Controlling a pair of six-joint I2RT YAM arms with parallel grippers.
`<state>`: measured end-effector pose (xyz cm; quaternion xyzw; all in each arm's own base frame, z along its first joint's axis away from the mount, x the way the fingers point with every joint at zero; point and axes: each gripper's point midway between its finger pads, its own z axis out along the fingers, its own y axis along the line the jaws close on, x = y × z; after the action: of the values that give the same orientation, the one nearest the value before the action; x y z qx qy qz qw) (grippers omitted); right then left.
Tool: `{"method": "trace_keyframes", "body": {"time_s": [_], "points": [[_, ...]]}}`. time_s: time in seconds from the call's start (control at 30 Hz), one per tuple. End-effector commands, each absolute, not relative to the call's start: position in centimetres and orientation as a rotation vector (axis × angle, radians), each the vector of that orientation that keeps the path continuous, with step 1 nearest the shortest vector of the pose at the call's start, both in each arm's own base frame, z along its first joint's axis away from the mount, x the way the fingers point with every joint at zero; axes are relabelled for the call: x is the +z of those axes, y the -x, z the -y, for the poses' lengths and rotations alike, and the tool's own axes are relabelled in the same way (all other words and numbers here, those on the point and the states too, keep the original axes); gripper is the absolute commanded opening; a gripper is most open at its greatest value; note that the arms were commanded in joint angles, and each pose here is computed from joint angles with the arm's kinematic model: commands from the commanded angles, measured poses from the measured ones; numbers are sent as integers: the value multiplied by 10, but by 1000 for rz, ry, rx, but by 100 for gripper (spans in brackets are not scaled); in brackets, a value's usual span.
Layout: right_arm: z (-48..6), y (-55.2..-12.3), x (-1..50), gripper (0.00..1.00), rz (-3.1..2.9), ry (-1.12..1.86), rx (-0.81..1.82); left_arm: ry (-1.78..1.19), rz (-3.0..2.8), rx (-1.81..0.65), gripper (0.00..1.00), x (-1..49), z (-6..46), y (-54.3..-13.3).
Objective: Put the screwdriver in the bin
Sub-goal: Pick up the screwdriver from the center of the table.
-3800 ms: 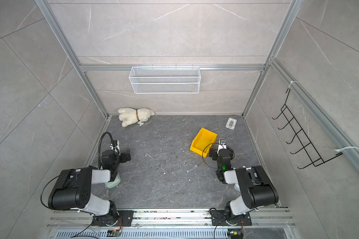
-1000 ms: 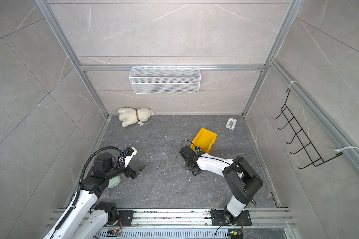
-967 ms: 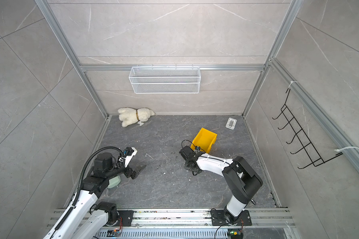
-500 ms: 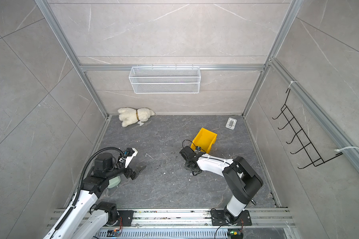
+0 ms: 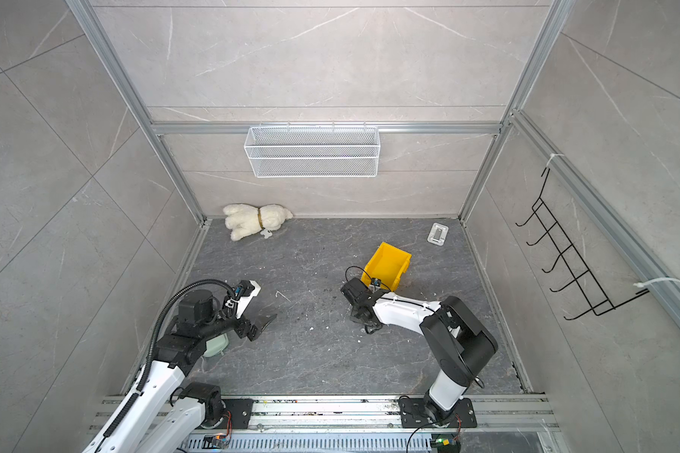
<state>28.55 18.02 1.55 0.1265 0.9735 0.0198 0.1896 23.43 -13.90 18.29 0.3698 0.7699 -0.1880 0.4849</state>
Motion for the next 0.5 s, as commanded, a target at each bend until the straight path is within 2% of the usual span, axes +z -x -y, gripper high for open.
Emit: {"method": "trace_keyframes", "body": {"time_s": [0.0, 0.07, 0.47], "points": [[-165, -268, 0, 5, -2813, -323, -39, -924, -1840, -465, 100, 189, 142, -231], [-164, -267, 11, 0, -2799, -302, -38, -925, -1833, -467, 100, 191, 142, -231], [-177, -263, 95, 0, -2674, -173, 96, -932, -1777, -554, 100, 213, 161, -227]]}}
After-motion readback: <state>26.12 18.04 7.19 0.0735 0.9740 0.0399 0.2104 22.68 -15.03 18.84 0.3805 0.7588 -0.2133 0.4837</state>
